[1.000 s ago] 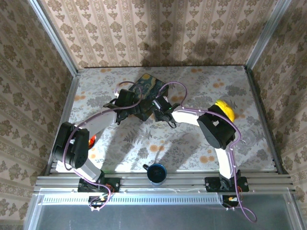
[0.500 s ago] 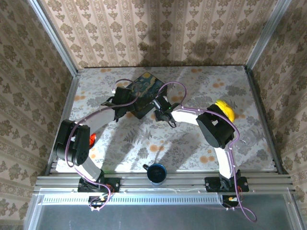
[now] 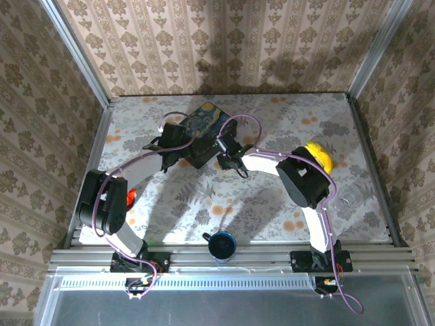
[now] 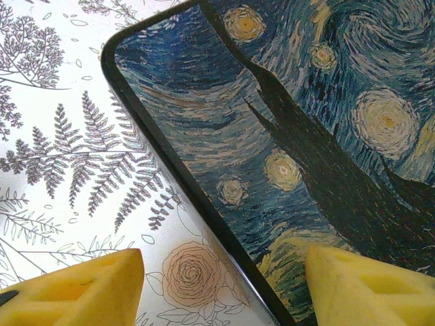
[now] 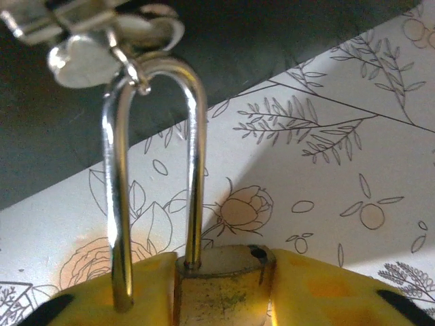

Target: Unlock a padlock with a key

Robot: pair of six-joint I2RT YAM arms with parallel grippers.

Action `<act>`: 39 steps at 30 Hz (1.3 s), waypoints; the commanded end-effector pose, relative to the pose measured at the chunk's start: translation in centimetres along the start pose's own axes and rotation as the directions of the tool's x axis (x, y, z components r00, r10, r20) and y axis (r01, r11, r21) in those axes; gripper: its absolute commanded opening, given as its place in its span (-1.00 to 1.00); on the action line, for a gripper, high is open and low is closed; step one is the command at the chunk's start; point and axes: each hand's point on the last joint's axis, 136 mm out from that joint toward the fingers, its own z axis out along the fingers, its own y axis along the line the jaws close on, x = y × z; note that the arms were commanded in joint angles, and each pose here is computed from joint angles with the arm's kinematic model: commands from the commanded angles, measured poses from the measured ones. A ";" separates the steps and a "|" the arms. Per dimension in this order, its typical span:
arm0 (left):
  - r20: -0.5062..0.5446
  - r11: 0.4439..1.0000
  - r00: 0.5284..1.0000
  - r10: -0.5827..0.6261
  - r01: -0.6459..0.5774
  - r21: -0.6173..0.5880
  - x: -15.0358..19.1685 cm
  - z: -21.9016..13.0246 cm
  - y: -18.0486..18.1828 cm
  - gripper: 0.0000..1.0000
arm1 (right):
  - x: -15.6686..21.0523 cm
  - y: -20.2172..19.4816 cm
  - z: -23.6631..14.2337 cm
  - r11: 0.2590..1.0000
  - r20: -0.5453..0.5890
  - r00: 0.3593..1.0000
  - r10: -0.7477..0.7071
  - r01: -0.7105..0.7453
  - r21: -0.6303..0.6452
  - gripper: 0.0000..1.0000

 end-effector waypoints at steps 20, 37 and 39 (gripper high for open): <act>0.080 0.976 0.976 0.204 -0.196 -0.100 -2.5 -2.5 -1.8 0.86 | 1.5 -1.1 0.1 0.994 0.002 0.996 0.087 -0.087 -0.072 -1.00; -0.062 0.922 0.942 0.329 -0.334 -0.194 1.9 0.4 -0.4 0.86 | 1.2 -0.8 -0.4 0.912 -0.018 0.925 0.380 -0.378 -0.161 -1.00; -0.062 0.924 0.943 0.328 -0.334 -0.189 2.3 0.2 -0.4 0.86 | 1.1 -1.3 -0.4 0.894 -0.015 0.907 0.421 -0.417 -0.162 -1.00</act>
